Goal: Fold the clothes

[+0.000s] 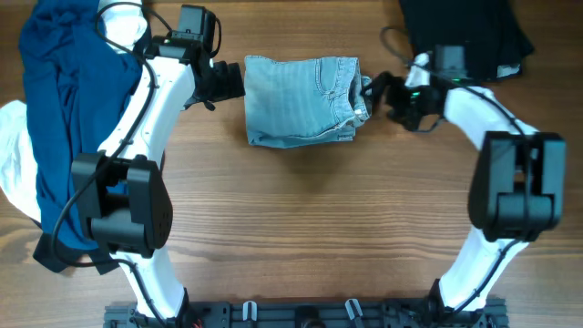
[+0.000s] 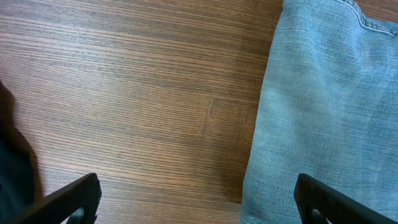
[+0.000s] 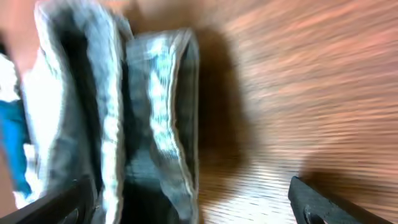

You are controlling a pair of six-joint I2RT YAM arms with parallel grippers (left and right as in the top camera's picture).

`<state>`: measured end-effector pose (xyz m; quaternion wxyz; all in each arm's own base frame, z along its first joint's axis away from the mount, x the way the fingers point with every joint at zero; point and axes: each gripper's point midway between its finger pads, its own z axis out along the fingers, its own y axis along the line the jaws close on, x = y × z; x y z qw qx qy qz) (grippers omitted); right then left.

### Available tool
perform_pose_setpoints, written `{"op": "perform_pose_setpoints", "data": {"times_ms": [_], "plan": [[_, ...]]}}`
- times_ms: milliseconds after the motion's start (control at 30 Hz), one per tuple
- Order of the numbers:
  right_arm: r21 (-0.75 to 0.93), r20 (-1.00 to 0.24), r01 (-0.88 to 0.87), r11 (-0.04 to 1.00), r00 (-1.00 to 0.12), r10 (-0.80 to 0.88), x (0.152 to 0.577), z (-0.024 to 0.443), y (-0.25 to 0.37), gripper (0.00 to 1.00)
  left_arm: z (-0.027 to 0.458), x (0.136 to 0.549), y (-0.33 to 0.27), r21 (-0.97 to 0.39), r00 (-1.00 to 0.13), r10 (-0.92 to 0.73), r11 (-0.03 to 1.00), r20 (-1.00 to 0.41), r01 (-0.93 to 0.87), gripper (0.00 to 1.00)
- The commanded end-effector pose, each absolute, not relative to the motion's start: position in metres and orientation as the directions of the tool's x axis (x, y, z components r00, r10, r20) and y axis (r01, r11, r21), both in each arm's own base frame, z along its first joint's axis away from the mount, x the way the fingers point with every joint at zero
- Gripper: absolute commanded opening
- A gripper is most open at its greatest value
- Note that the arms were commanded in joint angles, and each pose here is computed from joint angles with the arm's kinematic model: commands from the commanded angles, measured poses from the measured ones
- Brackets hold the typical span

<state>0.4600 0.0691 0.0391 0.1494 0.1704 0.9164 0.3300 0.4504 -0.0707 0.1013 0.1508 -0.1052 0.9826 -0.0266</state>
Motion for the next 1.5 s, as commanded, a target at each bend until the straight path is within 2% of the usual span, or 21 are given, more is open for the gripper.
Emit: {"op": "perform_pose_setpoints", "data": {"times_ms": [0, 267, 833, 1100, 1300, 1467], "plan": [[0.795, -0.197, 0.072, 0.602, -0.908, 0.369, 0.459, 0.084, 0.072, 1.0, 0.118, 0.455, -0.066, -0.082, -0.92, -0.207, 0.978, -0.333, -0.191, 1.0], [0.793, -0.207, 0.02, 0.609, -0.931, 0.3, 0.453, 0.075, 0.089, 1.0, 0.118, 0.455, -0.066, -0.082, -0.92, -0.208, 0.978, -0.333, -0.191, 1.0], [0.801, -0.05, 0.108, 0.589, -0.968, 0.245, 0.444, -0.022, 0.127, 1.0, 0.118, 0.454, -0.065, -0.079, -0.922, -0.207, 0.978, -0.327, -0.191, 1.0], [0.854, -0.079, 0.049, 0.518, -0.972, 0.221, 0.449, -0.011, 0.138, 1.0, 0.117, 0.452, -0.065, -0.078, -0.924, -0.207, 0.978, -0.323, -0.192, 1.0], [0.926, -0.089, 0.014, 0.378, -0.963, 0.254, 0.452, 0.015, 0.103, 1.0, 0.116, 0.45, -0.065, -0.074, -0.927, -0.206, 0.978, -0.314, -0.193, 1.0], [0.94, -0.112, -0.008, 0.34, -0.951, 0.287, 0.455, 0.023, 0.079, 1.0, 0.117, 0.452, -0.065, -0.077, -0.924, -0.207, 0.978, -0.321, -0.192, 0.99]]}}
